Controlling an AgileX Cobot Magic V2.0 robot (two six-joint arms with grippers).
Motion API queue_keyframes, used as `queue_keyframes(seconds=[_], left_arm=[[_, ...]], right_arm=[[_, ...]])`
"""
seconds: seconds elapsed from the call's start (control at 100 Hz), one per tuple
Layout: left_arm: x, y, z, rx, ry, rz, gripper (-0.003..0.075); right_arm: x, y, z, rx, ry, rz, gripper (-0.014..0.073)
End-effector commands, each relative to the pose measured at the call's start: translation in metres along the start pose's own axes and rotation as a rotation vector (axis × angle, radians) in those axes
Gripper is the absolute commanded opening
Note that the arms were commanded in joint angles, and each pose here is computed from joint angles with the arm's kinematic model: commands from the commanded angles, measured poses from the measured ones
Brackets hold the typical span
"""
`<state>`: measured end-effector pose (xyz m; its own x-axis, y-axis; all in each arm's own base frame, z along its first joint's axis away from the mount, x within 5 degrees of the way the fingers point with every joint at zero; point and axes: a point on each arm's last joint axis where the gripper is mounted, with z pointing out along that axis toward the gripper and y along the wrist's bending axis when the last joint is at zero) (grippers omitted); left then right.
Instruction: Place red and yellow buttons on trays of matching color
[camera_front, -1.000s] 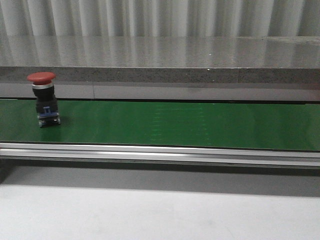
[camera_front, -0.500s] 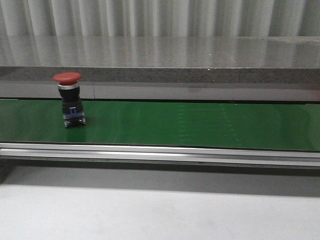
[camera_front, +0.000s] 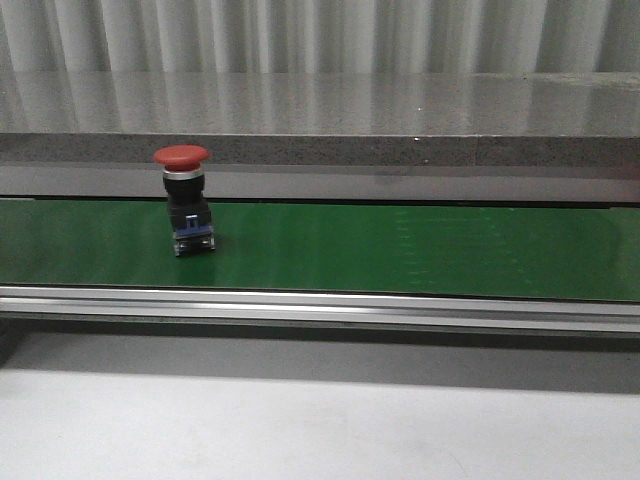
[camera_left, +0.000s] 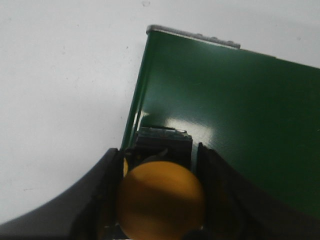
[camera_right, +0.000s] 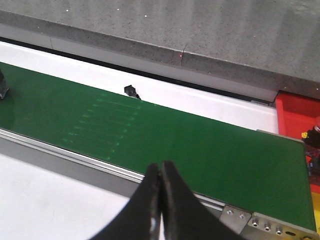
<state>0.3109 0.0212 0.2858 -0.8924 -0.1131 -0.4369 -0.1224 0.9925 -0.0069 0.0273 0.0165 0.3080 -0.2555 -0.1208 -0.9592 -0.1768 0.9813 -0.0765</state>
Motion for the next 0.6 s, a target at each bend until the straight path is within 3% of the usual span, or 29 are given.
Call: queue_keyframes(seconds=[0.0,0.07,0.24,0.31,0.4,0.59], left_arm=[[-0.006,-0.003,-0.005,0.007,-0.031,0.009,0.0064],[-0.005,-0.003,0.001,0.009,-0.006,0.011,0.0135],[-0.008,-0.007,-0.001,0.038,-0.035,-0.008,0.0469],[-0.009,-0.009,-0.007,0.044,-0.069,0.0,0.0542],[-0.008,-0.016,-0.016,0.056,-0.112,0.036,0.0476],[0.02,-0.037,-0.051,0.129,-0.366,0.107,0.008]], right_arm=[[-0.012,-0.002,-0.002,0.018,-0.079,0.0,-0.0065],[-0.012,-0.002,-0.002,0.018,-0.079,0.0,-0.0065],[-0.012,-0.002,-0.002,0.018,-0.079,0.0,-0.0065],[-0.012,-0.002,-0.002,0.018,-0.079,0.0,-0.0065],[-0.012,-0.002,-0.002,0.018,-0.079,0.0,-0.0065],[-0.012,-0.002,-0.002,0.018,-0.079,0.0,-0.0065]])
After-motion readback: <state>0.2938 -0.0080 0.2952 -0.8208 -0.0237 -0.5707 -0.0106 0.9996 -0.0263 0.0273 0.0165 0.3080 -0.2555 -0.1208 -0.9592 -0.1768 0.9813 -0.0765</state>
